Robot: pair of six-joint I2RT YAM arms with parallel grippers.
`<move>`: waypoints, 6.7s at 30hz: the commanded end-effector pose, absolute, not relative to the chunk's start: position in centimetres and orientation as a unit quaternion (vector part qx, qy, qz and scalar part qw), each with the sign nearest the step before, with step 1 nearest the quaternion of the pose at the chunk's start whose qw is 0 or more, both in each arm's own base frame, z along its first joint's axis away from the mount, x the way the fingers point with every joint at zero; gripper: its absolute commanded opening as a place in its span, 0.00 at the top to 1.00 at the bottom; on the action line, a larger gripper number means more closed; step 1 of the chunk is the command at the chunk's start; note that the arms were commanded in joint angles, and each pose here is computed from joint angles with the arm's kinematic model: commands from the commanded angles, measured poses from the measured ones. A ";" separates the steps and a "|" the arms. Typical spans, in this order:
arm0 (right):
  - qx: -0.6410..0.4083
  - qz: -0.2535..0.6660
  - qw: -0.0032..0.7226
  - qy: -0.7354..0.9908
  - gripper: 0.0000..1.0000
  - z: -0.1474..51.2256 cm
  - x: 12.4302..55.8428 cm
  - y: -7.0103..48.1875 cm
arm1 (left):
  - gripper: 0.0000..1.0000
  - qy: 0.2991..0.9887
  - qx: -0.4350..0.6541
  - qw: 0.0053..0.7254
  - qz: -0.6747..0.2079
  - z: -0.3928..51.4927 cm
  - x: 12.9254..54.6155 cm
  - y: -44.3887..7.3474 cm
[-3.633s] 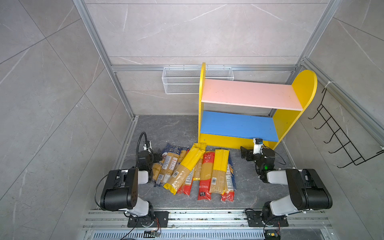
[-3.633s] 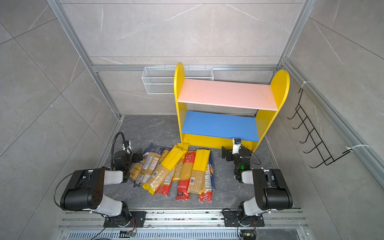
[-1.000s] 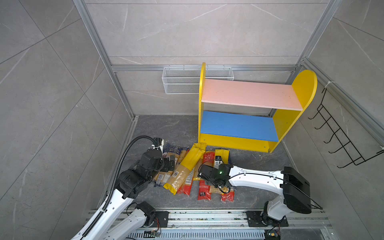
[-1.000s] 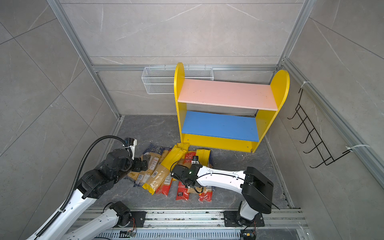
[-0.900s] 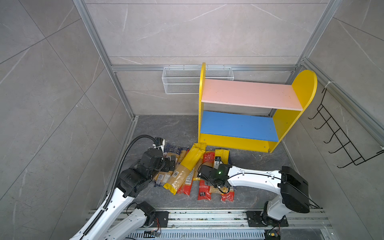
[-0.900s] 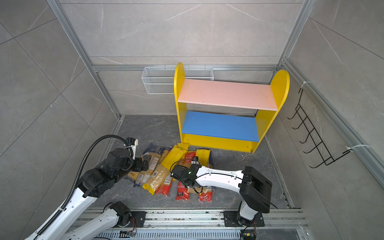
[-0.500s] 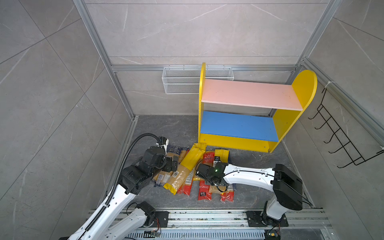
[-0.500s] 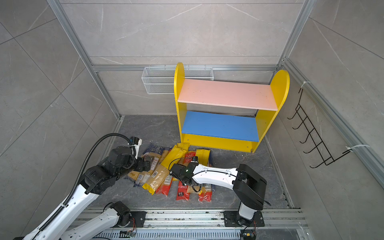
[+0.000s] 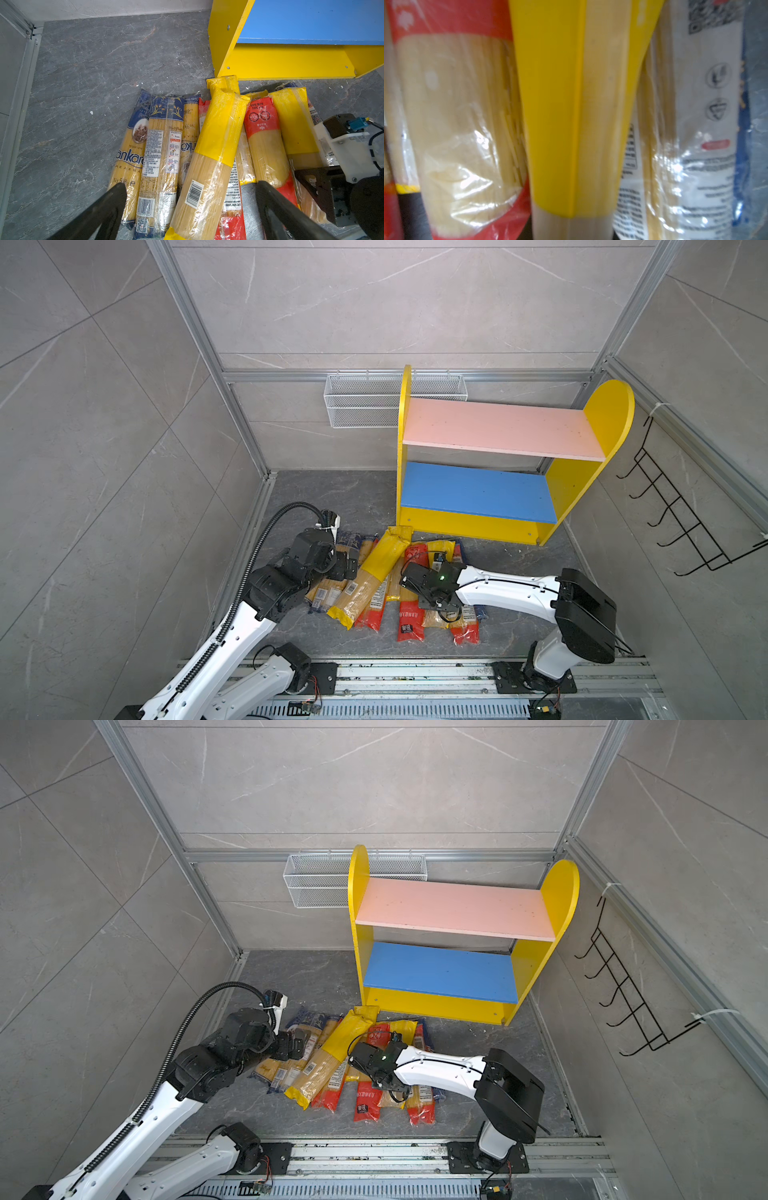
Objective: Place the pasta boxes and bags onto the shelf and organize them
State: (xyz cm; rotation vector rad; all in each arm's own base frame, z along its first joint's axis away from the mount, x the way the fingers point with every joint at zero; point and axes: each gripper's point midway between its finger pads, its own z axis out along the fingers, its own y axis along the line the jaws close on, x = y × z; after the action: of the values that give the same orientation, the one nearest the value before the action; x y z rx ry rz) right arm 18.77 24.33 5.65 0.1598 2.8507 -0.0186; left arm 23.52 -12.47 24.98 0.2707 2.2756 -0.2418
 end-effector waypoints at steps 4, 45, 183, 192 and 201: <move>0.045 0.059 0.134 0.988 1.00 10.5 17.4 24.7 | 0.00 0.885 0.117 0.440 -0.098 28.4 24.7 -13.1; 0.014 0.107 0.524 0.845 1.00 50.6 26.4 16.2 | 0.00 0.859 0.178 0.461 -0.138 35.5 30.2 -19.3; -0.030 -0.036 0.028 0.999 0.11 0.2 13.5 18.6 | 0.00 0.917 -0.022 0.373 -0.142 27.2 26.4 -14.5; 0.001 -0.017 0.036 0.999 0.19 0.6 13.3 18.6 | 0.00 0.913 0.013 0.385 -0.136 27.9 26.6 -14.8; 0.016 -0.009 0.064 0.998 0.14 3.1 13.9 18.2 | 0.00 0.911 0.040 0.386 -0.141 27.6 26.5 -15.4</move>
State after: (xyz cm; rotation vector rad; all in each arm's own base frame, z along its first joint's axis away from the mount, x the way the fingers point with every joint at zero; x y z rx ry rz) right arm 14.84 20.35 3.09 0.0083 2.9942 0.0827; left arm 26.28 -14.62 26.12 0.0449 2.3704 -0.3185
